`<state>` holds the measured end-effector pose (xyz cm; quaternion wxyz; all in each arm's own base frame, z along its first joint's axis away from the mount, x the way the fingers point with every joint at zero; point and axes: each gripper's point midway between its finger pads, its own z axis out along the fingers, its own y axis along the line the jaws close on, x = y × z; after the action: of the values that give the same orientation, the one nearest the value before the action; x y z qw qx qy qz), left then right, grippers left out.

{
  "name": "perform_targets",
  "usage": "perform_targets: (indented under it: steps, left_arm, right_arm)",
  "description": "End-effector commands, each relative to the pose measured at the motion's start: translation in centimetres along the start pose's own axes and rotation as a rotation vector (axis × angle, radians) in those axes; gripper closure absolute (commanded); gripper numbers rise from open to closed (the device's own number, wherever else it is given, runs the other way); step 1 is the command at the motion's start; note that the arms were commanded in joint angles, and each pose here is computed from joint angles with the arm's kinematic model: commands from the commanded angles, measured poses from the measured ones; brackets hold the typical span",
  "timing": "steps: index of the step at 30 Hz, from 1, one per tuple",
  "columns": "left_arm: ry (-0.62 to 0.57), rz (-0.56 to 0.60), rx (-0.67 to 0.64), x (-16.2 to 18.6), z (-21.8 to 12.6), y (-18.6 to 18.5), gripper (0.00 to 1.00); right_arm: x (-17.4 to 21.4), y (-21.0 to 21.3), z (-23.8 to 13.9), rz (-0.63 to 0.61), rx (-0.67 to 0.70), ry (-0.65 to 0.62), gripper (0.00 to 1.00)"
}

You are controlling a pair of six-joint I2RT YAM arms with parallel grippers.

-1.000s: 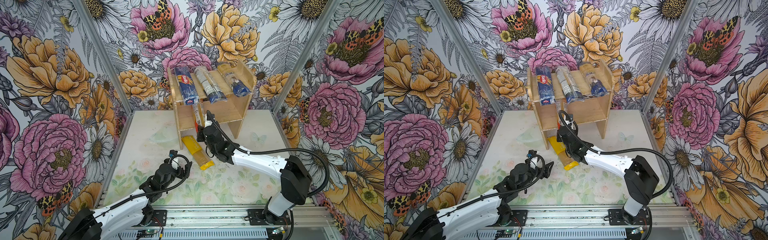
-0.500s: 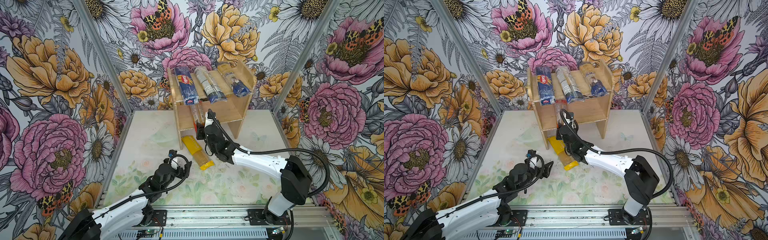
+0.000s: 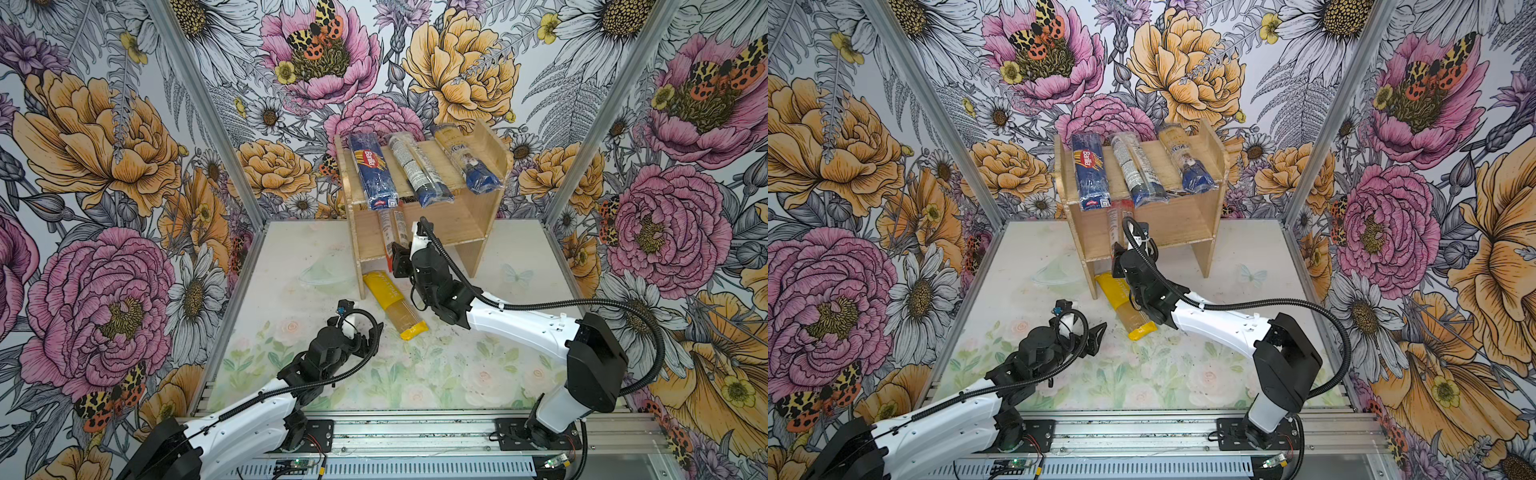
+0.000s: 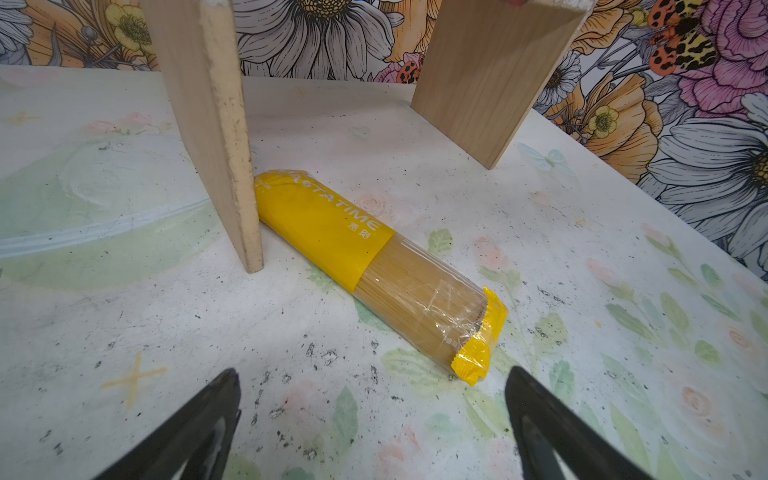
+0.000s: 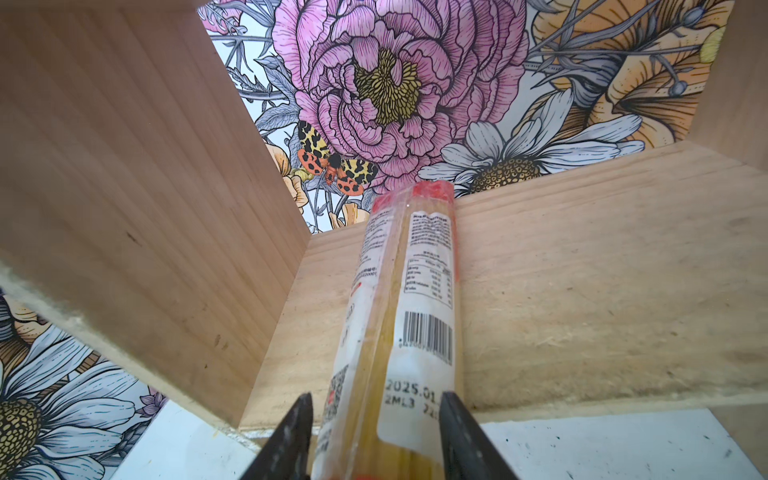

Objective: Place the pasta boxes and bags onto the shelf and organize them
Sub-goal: 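Open the right gripper and release the red-and-white bag in the shelf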

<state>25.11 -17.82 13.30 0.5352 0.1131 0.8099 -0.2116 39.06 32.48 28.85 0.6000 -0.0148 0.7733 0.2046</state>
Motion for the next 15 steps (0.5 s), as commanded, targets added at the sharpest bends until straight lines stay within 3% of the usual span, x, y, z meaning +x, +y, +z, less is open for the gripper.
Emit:
perform_targets:
  steps: [1,15]
  left_arm:
    - [0.004,0.009,-0.005,0.2,0.0,0.3,0.01]
    - [0.015,0.005,-0.01,0.5,0.2,0.4,0.01]
  right_arm:
    - [-2.6,-0.3,-1.1,0.001,-0.005,-0.062,0.43]
    - [-2.3,-0.7,-3.8,-0.103,-0.071,-0.046,0.39]
